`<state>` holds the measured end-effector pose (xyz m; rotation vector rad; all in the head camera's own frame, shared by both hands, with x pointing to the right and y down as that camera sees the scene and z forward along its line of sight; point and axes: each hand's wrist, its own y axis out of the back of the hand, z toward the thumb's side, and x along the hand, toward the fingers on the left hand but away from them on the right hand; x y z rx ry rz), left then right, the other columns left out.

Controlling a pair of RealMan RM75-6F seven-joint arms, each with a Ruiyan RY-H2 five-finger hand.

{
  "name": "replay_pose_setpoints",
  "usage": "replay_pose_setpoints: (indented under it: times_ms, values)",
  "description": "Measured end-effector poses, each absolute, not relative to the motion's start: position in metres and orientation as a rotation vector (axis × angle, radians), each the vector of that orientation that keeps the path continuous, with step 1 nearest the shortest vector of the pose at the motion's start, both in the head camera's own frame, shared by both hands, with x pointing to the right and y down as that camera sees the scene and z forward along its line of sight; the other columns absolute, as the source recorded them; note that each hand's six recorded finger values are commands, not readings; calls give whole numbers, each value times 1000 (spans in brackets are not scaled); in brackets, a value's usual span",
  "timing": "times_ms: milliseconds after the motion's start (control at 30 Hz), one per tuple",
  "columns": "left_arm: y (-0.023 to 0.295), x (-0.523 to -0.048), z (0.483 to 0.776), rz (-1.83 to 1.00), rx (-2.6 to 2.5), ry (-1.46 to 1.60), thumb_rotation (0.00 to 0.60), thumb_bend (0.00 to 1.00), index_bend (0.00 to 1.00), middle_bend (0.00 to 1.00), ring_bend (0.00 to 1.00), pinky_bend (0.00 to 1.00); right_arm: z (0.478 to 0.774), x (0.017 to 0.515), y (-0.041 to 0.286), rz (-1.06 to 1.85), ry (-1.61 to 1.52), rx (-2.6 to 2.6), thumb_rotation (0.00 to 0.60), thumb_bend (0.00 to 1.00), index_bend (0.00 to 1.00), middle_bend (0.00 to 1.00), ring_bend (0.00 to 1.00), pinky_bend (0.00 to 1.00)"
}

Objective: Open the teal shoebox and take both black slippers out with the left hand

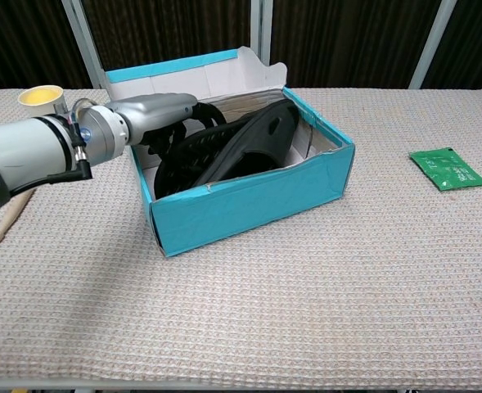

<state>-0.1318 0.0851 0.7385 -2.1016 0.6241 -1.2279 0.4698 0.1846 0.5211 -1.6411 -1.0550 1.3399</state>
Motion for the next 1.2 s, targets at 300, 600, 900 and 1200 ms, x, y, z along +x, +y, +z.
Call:
replay_pose_setpoints:
  times_ms: [300,600,900,1200]
  values:
    - [73,-147,724,-1149,-2159,731,600,513,699,758,744,855,520,468,184,1334,-1057,-1640,600,13,38,21,0,0]
    - [68,-152,722,-1114,-2155,784,600,566,761,821,807,972,518,467,184,1329,-1056,-1636,600,12,41,21,0,0]
    - [58,-157,706,-1032,-2125,853,600,595,794,858,851,1000,517,466,184,1326,-1058,-1635,600,10,41,21,0,0]
    - [33,-180,650,-870,-2014,1012,600,596,797,859,854,1000,515,465,184,1314,-1059,-1634,600,10,41,21,0,0]
